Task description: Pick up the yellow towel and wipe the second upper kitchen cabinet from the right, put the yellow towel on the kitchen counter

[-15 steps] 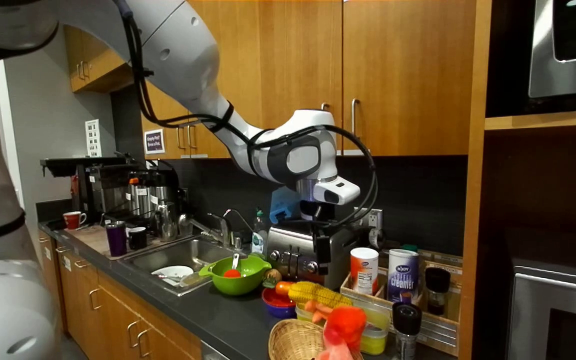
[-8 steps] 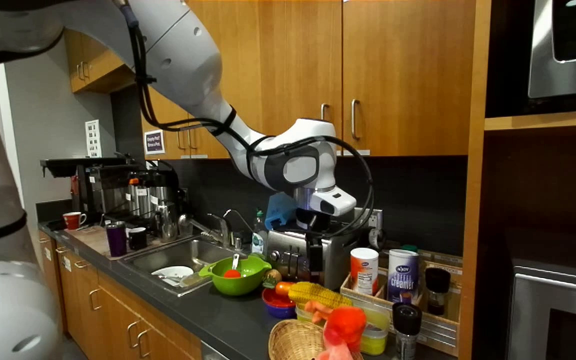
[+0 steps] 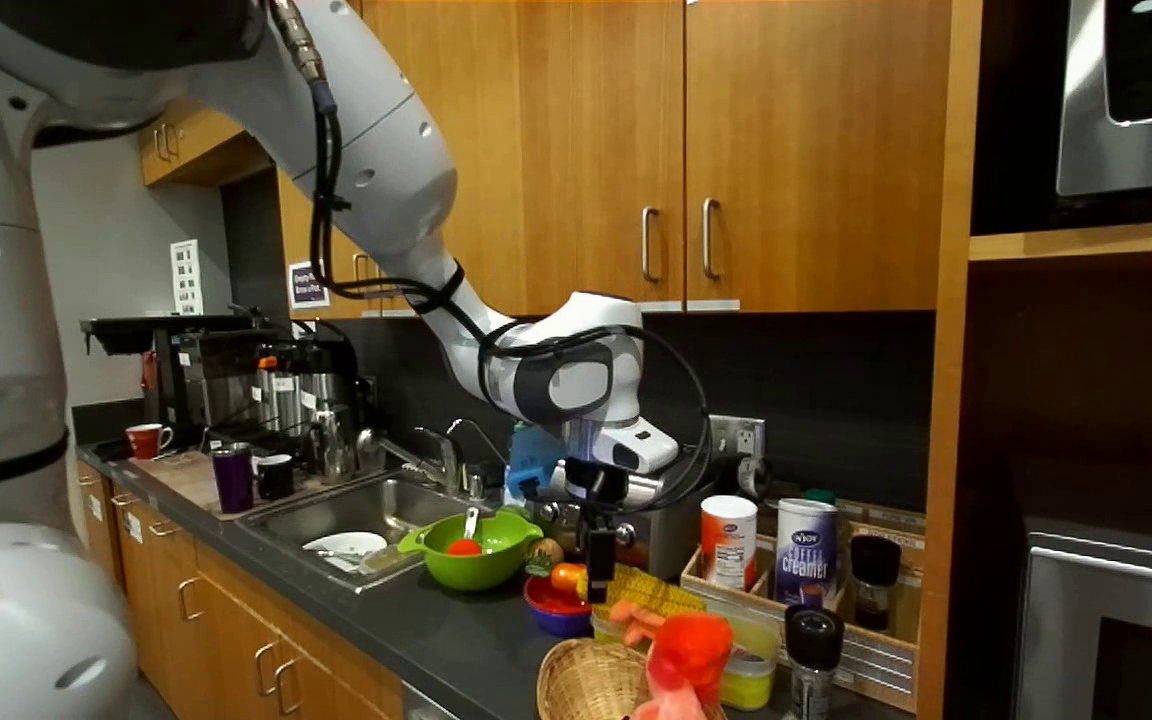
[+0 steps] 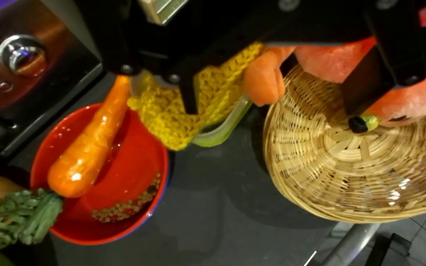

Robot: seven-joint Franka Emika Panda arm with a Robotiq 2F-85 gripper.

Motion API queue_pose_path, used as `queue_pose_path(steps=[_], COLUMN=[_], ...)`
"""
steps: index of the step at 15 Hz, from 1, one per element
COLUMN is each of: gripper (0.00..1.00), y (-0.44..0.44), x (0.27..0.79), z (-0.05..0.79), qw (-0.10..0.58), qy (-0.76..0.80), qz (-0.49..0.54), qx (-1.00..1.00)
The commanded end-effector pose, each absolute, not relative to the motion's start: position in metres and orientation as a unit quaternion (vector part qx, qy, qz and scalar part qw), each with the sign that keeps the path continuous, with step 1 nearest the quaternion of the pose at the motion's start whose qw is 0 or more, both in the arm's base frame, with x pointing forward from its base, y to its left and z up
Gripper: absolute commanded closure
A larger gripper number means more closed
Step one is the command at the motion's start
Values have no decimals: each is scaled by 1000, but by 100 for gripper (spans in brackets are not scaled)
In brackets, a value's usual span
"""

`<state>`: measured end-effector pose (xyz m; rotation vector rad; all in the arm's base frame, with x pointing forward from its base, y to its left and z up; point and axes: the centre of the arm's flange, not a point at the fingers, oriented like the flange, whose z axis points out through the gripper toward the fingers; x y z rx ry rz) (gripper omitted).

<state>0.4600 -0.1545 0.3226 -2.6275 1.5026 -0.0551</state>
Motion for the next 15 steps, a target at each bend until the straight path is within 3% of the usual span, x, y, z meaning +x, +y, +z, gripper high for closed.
queue_pose_path(steps=[1,4,15], gripper=[6,0,0], y=[-144,-141,-177], x=[479,490,504], z=[313,312,296], qw=[71,76,87], qy=[487,487,528], qz=[-77,-108,-114], qx=[-867,-863,-837])
